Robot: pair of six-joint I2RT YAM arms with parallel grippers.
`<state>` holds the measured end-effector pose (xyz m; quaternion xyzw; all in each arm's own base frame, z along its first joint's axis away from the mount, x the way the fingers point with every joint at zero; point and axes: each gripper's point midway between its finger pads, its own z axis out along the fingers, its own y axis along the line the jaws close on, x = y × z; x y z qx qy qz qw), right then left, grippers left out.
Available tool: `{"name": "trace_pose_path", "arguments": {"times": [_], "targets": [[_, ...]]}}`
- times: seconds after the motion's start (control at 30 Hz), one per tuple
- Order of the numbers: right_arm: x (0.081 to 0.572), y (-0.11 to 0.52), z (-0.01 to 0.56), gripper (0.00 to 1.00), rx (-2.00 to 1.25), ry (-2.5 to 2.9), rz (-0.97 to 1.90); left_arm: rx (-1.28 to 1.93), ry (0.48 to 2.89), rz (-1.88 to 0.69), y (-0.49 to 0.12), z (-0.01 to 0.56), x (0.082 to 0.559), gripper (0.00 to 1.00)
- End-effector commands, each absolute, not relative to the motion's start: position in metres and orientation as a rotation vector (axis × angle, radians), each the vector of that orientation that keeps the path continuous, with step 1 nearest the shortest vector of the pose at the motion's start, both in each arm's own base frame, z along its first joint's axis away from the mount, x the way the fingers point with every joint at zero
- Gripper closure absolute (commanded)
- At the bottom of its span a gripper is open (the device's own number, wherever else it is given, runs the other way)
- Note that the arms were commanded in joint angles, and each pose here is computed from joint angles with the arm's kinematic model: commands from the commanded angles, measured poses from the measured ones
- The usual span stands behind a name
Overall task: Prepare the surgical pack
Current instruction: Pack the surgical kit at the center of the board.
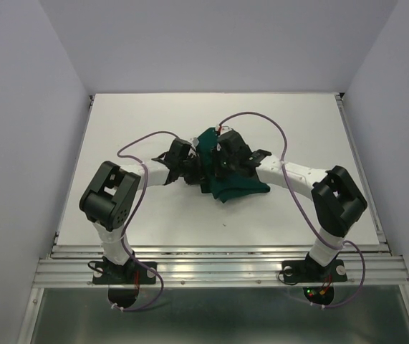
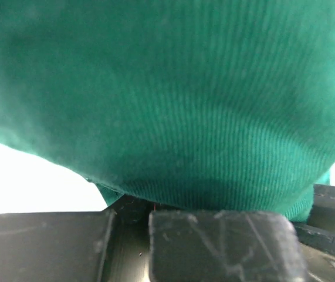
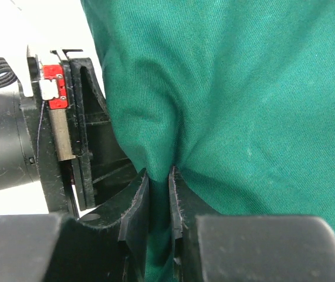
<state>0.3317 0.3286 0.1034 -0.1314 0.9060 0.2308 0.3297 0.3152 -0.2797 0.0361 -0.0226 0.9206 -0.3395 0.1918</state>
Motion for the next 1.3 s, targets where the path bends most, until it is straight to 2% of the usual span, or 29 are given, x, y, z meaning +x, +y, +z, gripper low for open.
{"name": "trace_pose_path", "arguments": {"times": [0.0,0.13,0.57,0.9,1.27], "targets": [[0.339,0.354,0.170,0.99,-0.264,2.195,0.854,-0.043,2.407,-1.073,-0.299,0.067,0.336,1.00],[0.338,0.355,0.179,0.99,-0.246,2.176,0.905,-0.022,2.349,-1.099,-0.306,0.071,0.344,1.00],[0.339,0.350,0.200,0.99,-0.215,2.128,0.960,-0.058,2.382,-1.075,-0.307,0.050,0.350,1.00],[0.337,0.349,0.197,0.99,-0.205,2.136,0.965,-0.062,2.336,-1.105,-0.324,0.051,0.375,1.00],[0.344,0.347,0.202,0.99,-0.176,2.107,0.971,-0.068,2.331,-1.232,-0.334,0.050,0.354,1.00]]}}
